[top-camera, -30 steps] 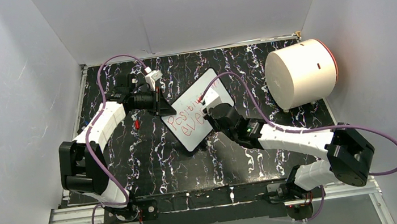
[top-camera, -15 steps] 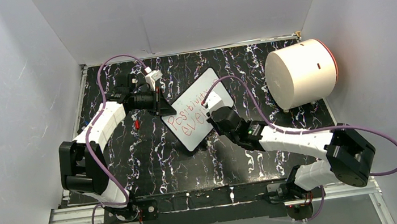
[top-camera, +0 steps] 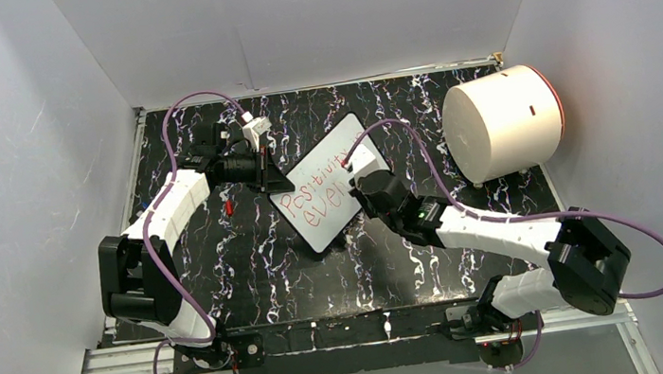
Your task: Write a sentence on the whiteboard
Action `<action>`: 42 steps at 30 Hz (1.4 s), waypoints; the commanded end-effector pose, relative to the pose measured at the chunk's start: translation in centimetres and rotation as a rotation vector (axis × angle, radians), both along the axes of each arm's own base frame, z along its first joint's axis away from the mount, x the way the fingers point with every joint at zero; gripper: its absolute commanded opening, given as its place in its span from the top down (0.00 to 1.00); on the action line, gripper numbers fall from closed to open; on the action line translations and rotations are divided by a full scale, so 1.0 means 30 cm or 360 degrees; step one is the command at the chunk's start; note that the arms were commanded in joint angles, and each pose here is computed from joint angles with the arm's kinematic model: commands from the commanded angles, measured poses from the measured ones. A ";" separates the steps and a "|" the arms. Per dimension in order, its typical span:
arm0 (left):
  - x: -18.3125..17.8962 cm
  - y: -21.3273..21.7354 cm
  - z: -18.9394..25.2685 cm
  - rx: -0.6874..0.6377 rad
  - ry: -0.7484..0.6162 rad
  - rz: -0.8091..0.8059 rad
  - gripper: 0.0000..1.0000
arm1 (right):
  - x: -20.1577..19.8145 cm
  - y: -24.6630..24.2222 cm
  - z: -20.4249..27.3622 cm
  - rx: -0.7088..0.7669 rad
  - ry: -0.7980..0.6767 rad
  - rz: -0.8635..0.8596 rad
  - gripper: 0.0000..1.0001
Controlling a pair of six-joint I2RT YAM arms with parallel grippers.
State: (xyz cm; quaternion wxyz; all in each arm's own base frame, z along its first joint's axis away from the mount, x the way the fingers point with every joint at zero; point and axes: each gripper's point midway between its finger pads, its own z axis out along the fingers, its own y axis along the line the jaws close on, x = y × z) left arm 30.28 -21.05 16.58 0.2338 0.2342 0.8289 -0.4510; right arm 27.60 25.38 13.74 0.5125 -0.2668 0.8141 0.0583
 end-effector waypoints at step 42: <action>-0.038 0.018 -0.091 0.0113 0.0169 0.0019 1.00 | -0.019 0.075 0.022 0.0106 0.0106 0.0141 1.00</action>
